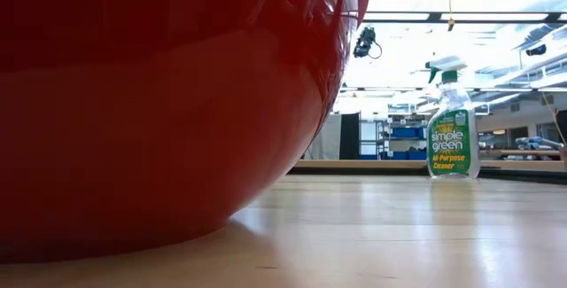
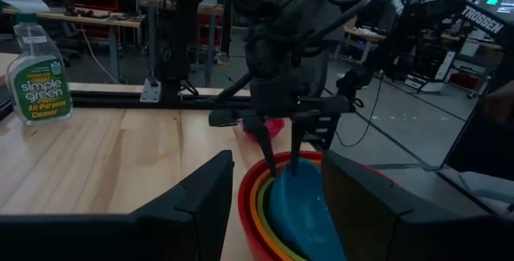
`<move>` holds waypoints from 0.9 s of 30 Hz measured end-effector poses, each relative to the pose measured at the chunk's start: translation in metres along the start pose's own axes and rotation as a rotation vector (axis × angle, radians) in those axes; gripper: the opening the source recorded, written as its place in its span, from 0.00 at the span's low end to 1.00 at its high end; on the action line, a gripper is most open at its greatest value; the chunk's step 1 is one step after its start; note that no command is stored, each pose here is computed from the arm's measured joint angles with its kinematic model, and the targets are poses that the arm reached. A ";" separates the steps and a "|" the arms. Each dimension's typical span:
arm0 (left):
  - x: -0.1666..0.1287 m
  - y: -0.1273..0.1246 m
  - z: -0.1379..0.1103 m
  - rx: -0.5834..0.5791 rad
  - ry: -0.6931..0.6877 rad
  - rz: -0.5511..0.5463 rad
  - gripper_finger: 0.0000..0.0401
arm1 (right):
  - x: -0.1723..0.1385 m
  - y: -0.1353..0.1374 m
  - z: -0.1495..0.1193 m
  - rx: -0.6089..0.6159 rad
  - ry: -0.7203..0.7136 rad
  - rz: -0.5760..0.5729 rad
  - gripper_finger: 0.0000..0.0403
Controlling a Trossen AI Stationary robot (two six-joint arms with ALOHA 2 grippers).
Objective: Nest bowls inside each other
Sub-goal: Stack the blue bowl on top of the green bowl
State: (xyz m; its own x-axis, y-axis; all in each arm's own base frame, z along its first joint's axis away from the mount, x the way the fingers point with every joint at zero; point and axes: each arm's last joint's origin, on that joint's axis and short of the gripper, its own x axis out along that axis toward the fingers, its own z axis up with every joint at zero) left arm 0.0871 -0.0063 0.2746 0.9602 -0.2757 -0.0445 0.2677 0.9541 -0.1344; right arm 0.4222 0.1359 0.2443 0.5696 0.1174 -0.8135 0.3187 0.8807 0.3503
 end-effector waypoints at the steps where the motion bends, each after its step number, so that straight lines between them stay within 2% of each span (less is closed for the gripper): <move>1: 0.000 0.000 0.000 0.000 0.000 0.000 0.48 | -0.001 -0.002 0.002 0.006 0.012 0.012 0.34; 6: 0.000 0.000 0.000 -0.001 0.003 0.000 0.48 | -0.016 -0.013 0.012 0.081 0.048 0.035 0.43; 12: 0.000 0.000 0.000 -0.001 0.004 0.000 0.48 | -0.046 -0.012 0.010 0.093 -0.001 -0.024 0.44; 16: 0.000 0.000 0.000 -0.001 0.004 0.000 0.48 | -0.049 -0.003 0.001 0.070 -0.008 -0.041 0.44; 19: 0.000 0.000 0.000 -0.004 0.003 0.000 0.48 | -0.043 0.007 -0.007 0.027 -0.041 -0.063 0.44; 24: 0.000 0.000 0.000 -0.015 0.004 0.000 0.48 | -0.035 0.025 -0.021 -0.121 -0.149 -0.129 0.44; 27: 0.000 0.000 0.000 -0.018 0.004 0.001 0.48 | -0.032 0.036 -0.024 -0.188 -0.200 -0.098 0.44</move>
State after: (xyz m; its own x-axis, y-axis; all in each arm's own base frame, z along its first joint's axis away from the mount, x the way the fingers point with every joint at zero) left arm 0.0871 -0.0063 0.2742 0.9600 -0.2757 -0.0487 0.2657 0.9520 -0.1520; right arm 0.3975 0.1754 0.2715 0.6870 -0.0483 -0.7251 0.2440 0.9552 0.1675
